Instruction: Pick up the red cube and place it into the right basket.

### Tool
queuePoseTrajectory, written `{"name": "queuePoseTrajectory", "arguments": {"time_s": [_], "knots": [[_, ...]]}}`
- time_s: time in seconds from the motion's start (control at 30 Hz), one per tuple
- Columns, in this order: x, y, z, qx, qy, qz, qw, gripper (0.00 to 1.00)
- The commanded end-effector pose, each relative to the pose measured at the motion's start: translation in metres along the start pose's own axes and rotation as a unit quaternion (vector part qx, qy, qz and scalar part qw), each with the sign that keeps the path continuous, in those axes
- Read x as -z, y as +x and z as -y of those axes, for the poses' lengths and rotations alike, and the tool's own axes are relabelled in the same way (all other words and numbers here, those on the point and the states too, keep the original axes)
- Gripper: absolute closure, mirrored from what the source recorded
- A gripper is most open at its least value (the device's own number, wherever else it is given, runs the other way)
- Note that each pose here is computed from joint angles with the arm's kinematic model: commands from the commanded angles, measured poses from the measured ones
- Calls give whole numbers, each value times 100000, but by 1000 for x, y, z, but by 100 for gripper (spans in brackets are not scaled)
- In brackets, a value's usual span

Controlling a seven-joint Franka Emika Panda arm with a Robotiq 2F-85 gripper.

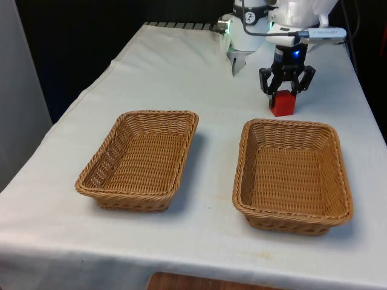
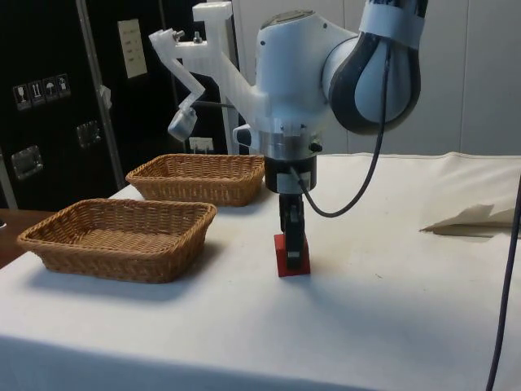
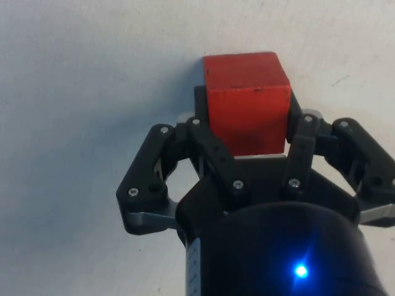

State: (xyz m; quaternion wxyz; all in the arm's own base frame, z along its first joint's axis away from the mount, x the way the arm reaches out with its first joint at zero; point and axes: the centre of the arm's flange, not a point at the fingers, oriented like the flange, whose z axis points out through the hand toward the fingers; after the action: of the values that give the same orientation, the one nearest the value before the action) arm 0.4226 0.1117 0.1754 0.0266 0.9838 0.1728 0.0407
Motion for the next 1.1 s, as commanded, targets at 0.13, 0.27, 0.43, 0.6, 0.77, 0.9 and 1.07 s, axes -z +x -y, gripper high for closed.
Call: {"name": "queuePoseTrajectory", "arguments": {"time_s": [0.13,0.27,0.43,0.6,0.77,0.9,1.07], "knots": [[0,0,0,0,0,0,100000,98],[13,3,-2,-231,-259,-340,99999,98],[24,6,-2,-333,96,-639,99997,98],[50,11,-6,-545,-167,-464,99997,98],[64,14,-7,-693,-218,-553,99996,98],[75,18,-8,-838,-324,-501,99995,98],[87,22,-9,-911,100,-746,99993,98]]}}
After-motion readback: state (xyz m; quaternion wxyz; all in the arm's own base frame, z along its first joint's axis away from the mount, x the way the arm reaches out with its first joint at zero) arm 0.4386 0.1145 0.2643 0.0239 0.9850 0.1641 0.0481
